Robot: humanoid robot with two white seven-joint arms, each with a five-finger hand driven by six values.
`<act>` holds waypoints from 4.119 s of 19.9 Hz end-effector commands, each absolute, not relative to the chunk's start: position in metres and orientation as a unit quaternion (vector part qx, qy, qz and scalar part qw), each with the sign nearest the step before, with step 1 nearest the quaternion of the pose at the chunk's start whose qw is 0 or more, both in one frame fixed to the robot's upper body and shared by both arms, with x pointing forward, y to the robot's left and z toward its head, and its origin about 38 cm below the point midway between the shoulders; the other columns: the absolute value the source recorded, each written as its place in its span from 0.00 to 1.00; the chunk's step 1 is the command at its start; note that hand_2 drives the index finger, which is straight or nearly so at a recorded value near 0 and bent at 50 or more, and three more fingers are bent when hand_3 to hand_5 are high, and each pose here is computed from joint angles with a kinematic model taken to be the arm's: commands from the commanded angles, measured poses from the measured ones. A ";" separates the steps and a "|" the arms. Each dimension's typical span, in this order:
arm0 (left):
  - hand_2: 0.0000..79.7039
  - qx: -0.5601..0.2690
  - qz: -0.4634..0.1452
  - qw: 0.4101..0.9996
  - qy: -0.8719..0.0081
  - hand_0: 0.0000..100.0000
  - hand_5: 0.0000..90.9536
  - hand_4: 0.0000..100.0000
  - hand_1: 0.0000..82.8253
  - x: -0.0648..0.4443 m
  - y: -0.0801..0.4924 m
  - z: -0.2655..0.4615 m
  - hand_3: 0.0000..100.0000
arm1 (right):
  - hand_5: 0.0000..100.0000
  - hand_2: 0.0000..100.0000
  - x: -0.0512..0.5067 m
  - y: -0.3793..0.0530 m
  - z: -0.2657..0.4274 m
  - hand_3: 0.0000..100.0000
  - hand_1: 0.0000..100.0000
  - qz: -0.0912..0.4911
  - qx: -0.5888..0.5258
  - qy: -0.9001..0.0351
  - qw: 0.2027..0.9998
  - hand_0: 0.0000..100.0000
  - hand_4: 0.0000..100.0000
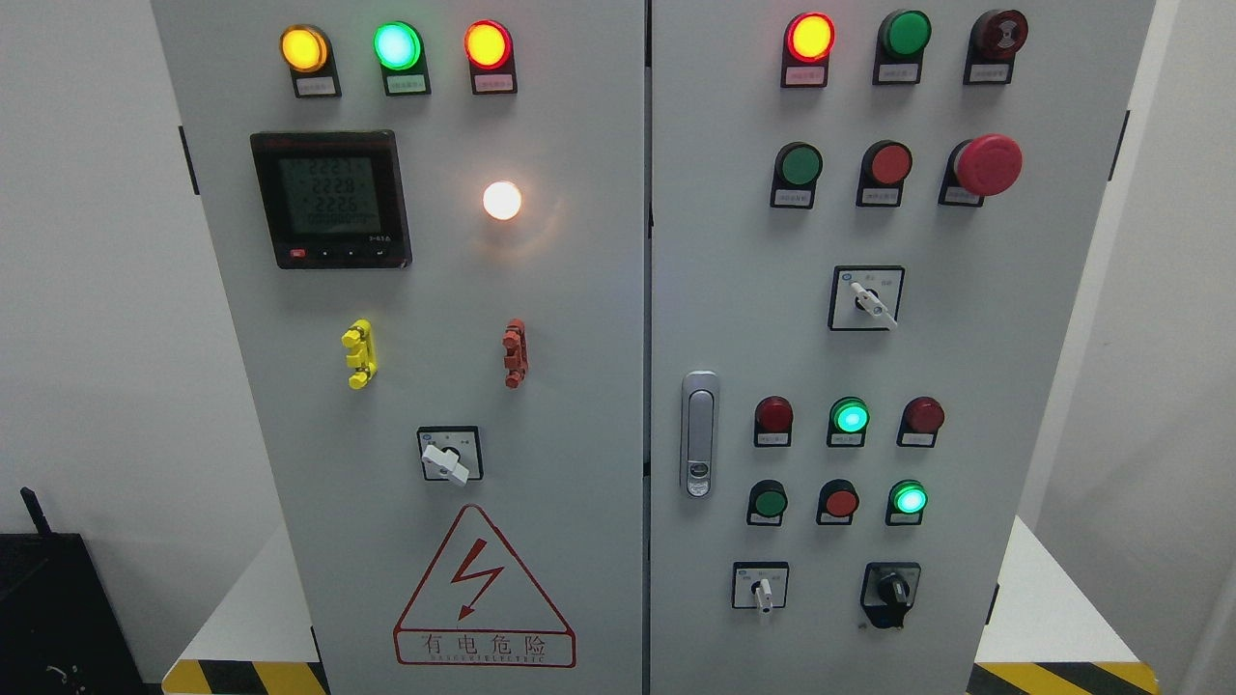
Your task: Flip black knob to close circuit
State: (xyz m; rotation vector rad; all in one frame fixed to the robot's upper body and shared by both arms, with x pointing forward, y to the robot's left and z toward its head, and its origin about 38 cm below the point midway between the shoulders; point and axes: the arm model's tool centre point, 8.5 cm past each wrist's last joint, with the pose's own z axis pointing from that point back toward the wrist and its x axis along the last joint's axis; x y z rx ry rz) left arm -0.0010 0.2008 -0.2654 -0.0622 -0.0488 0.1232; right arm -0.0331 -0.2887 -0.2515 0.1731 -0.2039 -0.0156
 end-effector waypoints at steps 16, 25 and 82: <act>0.00 -0.031 0.060 0.997 -0.024 0.12 0.00 0.00 0.67 -0.001 0.201 -0.265 0.00 | 0.52 0.45 0.222 -0.284 0.132 0.73 0.35 0.182 -0.202 -0.761 0.589 0.00 0.58; 0.00 -0.031 0.062 0.997 -0.024 0.12 0.00 0.00 0.67 -0.001 0.201 -0.265 0.00 | 0.77 0.82 0.241 -0.360 0.182 1.00 0.37 0.400 -0.490 -0.620 0.464 0.00 0.80; 0.00 -0.031 0.062 0.997 -0.024 0.12 0.00 0.00 0.67 -0.001 0.201 -0.265 0.00 | 0.88 0.92 0.405 -0.289 0.168 1.00 0.10 0.343 -0.496 -0.564 0.564 0.00 0.88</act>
